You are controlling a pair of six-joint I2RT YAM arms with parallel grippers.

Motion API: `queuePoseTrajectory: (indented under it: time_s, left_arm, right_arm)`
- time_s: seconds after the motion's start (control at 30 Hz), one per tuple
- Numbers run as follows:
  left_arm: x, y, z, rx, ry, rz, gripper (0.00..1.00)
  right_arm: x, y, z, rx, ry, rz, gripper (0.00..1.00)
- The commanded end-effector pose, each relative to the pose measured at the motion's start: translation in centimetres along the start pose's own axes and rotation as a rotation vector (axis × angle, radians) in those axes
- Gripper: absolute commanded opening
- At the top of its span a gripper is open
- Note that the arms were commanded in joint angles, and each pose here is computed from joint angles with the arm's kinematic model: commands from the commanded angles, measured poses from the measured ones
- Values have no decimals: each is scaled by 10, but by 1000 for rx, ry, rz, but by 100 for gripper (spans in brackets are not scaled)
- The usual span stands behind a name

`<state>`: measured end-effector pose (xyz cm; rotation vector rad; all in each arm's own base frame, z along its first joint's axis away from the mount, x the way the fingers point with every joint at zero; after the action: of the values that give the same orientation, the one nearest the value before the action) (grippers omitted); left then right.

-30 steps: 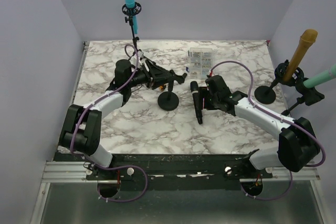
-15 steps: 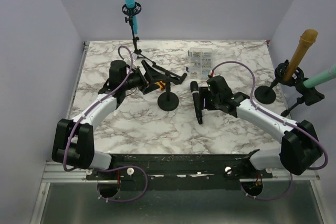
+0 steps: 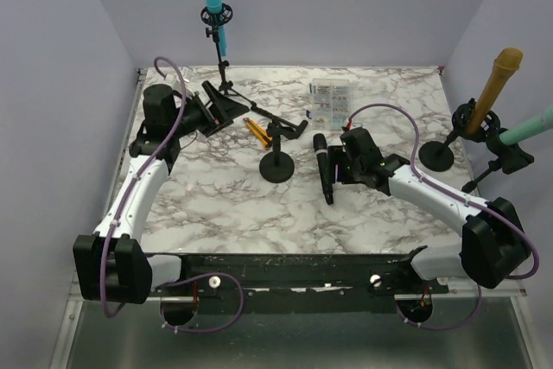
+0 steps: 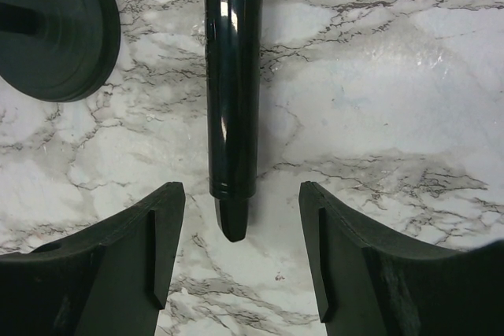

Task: Remove the microphone from the stand

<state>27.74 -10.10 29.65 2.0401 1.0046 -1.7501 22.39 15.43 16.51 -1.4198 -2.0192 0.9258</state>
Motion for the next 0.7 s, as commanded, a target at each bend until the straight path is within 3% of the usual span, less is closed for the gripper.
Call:
queuePoseTrajectory:
  time_s: [0.0,0.27,0.5,0.67]
  left_arm:
    - [-32,-21,-30,-184,162,-18,98]
    - [-38,-3,-111,-565,276,63,99]
    - [-41,31,-186,-578,289,178,95]
    - [-28,49,-228,-611,185,187,90]
  right_arm:
    - [0,0,-3,-31,-10,-20,67]
    - [7,-11,-14,-70,5,-97,66]
    - [7,-29,-9,-107,39,-141,66]
    - [2,-39,-3,-110,55,-107,66]
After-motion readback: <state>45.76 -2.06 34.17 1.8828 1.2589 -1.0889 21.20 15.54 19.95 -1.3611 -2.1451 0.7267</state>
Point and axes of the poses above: each gripper's point midway between its finger pads, its own y axis out along the fingers, its own x axis along the line the jaws close on, z = x × y, the point moved 10 cm from there along -y, back along the fingers, and after that the axes turned 15 degrees about -y, right-handed, at the moved point
